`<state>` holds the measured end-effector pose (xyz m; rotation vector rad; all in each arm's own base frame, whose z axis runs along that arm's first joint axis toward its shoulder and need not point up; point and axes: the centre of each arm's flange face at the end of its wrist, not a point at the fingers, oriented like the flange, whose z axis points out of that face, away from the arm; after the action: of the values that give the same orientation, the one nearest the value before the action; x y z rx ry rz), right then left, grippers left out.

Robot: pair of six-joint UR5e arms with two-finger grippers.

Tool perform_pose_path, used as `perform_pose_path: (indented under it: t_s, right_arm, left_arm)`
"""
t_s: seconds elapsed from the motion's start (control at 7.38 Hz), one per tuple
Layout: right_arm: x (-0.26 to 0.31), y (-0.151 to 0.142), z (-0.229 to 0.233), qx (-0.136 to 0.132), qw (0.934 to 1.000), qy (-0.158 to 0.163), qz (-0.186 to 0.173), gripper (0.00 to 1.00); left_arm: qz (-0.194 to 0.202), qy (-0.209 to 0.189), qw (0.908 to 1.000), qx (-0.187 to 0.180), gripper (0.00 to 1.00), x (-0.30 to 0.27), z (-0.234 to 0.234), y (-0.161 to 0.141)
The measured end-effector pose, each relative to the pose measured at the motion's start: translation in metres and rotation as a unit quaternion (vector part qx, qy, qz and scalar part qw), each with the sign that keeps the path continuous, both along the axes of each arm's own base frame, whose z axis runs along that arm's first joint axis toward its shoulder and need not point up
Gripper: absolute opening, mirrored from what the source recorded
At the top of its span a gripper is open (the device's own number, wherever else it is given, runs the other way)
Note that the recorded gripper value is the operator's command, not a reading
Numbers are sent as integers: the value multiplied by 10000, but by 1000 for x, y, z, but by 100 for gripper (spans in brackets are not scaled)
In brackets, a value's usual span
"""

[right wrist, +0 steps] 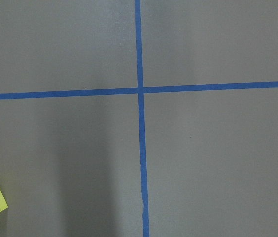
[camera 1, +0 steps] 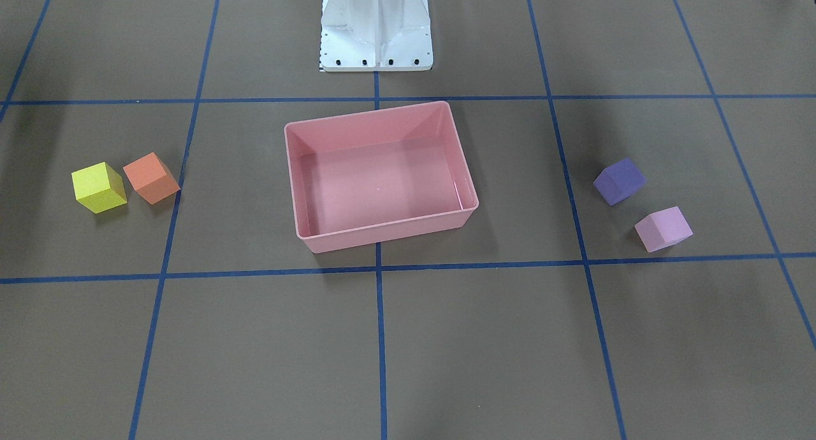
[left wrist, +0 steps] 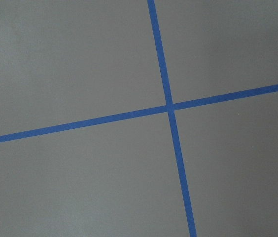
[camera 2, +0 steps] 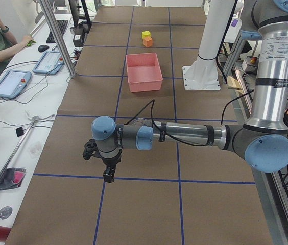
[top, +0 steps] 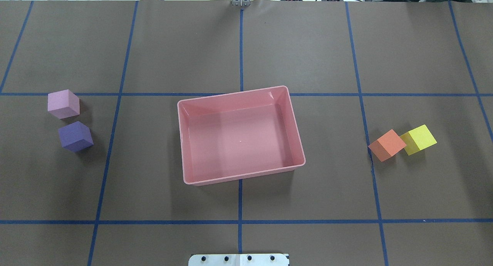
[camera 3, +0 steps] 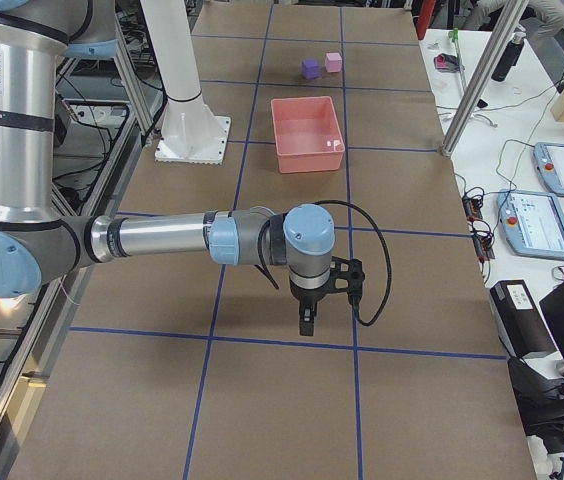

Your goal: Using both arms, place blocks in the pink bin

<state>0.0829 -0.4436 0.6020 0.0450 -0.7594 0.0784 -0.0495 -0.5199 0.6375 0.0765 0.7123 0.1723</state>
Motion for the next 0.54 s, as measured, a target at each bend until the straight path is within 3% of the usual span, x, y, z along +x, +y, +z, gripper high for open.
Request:
perform_pose_path:
  t_s: [0.54]
  right_arm:
    - [0, -2, -4, 37, 10000, 0, 3, 100]
  left_arm:
    - [13, 13, 9999, 133, 100, 1, -9, -4]
